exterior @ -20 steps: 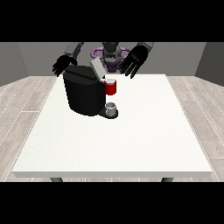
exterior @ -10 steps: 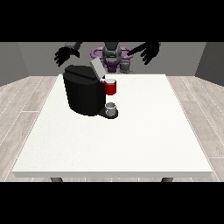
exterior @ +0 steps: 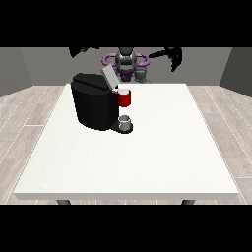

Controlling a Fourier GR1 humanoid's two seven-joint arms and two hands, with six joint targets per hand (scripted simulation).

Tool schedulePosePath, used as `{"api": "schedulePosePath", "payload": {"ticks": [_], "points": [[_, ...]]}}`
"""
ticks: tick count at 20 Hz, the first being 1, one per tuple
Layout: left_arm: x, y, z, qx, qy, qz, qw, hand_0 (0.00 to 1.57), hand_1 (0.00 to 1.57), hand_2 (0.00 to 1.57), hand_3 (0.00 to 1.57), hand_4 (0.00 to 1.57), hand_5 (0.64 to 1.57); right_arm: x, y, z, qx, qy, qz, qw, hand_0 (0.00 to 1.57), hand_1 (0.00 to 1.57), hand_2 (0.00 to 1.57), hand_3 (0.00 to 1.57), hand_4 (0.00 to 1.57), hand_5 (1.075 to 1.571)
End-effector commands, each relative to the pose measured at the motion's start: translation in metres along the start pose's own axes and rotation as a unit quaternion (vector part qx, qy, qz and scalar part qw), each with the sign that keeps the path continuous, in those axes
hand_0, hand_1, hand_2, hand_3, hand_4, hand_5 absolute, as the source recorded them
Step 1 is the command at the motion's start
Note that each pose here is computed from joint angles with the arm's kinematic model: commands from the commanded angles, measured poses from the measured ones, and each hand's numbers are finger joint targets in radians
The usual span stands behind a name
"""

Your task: Insert the coffee pod into the coffee machine and close the lid

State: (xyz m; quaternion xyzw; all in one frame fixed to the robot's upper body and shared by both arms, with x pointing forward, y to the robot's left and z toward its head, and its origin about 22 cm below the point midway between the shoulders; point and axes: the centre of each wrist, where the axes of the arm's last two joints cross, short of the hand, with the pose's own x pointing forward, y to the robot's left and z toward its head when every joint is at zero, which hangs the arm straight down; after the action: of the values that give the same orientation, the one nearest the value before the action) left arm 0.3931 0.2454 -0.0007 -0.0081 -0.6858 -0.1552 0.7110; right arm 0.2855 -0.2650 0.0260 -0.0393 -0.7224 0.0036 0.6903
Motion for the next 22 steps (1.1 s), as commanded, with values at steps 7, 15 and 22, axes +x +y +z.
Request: {"api": "schedulePosePath", "payload": {"ticks": [7,15,22], "points": [[-0.018,-0.036,0.02,-0.028,0.004,0.087,0.996,0.0,0.0,0.0,0.0,0.06,1.571,0.003,0.0,-0.01,0.042,-0.005,0.04,0.9983,0.0,0.0,0.0,0.0,0.14,1.571],[-0.015,-0.029,0.044,-0.008,-0.02,0.097,0.995,0.0,0.0,0.0,0.0,0.2,1.571,0.001,0.017,-0.021,0.072,0.009,0.036,0.9967,0.0,0.0,0.0,0.0,0.0,1.571],[-0.004,-0.023,0.064,0.003,-0.045,0.103,0.994,0.0,0.0,0.0,0.0,0.0,1.571,0.006,-0.005,-0.047,0.043,-0.018,0.021,0.9987,0.0,0.0,0.0,0.0,0.0,1.571]]}}
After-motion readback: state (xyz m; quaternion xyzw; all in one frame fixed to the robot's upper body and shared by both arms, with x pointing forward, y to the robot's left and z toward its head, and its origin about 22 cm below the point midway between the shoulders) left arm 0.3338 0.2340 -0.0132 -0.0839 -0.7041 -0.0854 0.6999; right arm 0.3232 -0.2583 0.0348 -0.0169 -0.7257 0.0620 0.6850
